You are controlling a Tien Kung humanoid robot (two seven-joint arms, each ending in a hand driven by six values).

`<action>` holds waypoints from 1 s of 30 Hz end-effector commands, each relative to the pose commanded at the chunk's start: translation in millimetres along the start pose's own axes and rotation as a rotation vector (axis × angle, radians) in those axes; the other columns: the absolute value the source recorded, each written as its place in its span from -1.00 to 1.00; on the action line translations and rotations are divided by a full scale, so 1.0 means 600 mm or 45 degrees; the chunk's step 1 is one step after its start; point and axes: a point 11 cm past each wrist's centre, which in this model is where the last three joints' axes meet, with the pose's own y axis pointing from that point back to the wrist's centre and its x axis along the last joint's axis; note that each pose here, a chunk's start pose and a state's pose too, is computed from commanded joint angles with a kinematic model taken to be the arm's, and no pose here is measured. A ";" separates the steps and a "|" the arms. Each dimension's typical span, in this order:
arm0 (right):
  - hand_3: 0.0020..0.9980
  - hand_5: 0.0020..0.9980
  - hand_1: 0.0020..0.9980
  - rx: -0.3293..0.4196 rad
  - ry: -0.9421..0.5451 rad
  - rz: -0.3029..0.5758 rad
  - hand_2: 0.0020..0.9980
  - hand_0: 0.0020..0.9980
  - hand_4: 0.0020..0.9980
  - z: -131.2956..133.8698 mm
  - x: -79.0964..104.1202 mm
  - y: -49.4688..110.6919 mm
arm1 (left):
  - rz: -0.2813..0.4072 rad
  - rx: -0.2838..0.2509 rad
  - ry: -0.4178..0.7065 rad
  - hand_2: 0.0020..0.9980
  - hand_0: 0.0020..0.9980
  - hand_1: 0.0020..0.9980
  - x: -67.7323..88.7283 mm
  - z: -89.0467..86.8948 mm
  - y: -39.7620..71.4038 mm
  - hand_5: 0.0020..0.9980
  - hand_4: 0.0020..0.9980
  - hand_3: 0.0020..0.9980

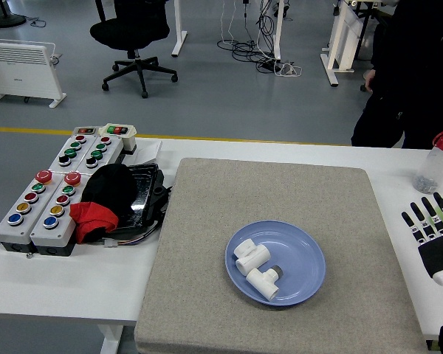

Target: Pick pipe place plate twice

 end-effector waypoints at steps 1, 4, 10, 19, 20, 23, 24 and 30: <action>0.67 0.11 0.57 -0.002 0.000 -0.001 0.74 0.67 0.14 0.000 0.000 0.000 | 0.000 -0.001 0.000 0.42 0.43 0.48 0.000 0.001 0.000 1.00 -0.20 0.30; 0.67 0.11 0.57 -0.005 -0.002 -0.007 0.74 0.67 0.14 0.000 -0.001 0.000 | 0.000 -0.003 0.000 0.42 0.43 0.48 0.000 0.002 0.000 1.00 -0.20 0.30; 0.69 0.15 0.58 -0.014 0.003 -0.013 0.75 0.70 0.14 0.001 -0.002 -0.001 | 0.000 -0.003 0.001 0.42 0.43 0.48 0.000 0.002 0.000 1.00 -0.20 0.30; 0.75 0.28 0.64 -0.027 0.020 -0.038 0.83 0.79 0.17 0.003 -0.006 -0.001 | 0.001 0.000 -0.002 0.42 0.43 0.48 0.000 0.001 0.000 1.00 -0.20 0.30; 0.75 0.28 0.64 -0.027 0.021 -0.041 0.83 0.79 0.17 0.003 -0.006 -0.001 | 0.001 0.000 -0.003 0.42 0.43 0.48 0.000 0.001 0.000 1.00 -0.20 0.30; 0.75 0.28 0.64 -0.020 0.031 -0.060 0.83 0.79 0.17 0.002 -0.009 -0.001 | 0.002 0.000 -0.003 0.42 0.43 0.48 0.001 0.001 0.000 1.00 -0.20 0.30; 0.89 0.60 0.72 -0.018 0.035 -0.068 0.97 0.87 0.38 0.001 -0.010 -0.001 | 0.002 0.000 -0.004 0.42 0.43 0.48 0.001 0.002 0.000 1.00 -0.20 0.30; 0.92 0.69 0.79 -0.017 0.062 -0.119 1.00 0.96 0.52 -0.001 -0.017 -0.001 | 0.003 -0.001 -0.003 0.42 0.43 0.48 0.001 0.002 0.000 1.00 -0.20 0.30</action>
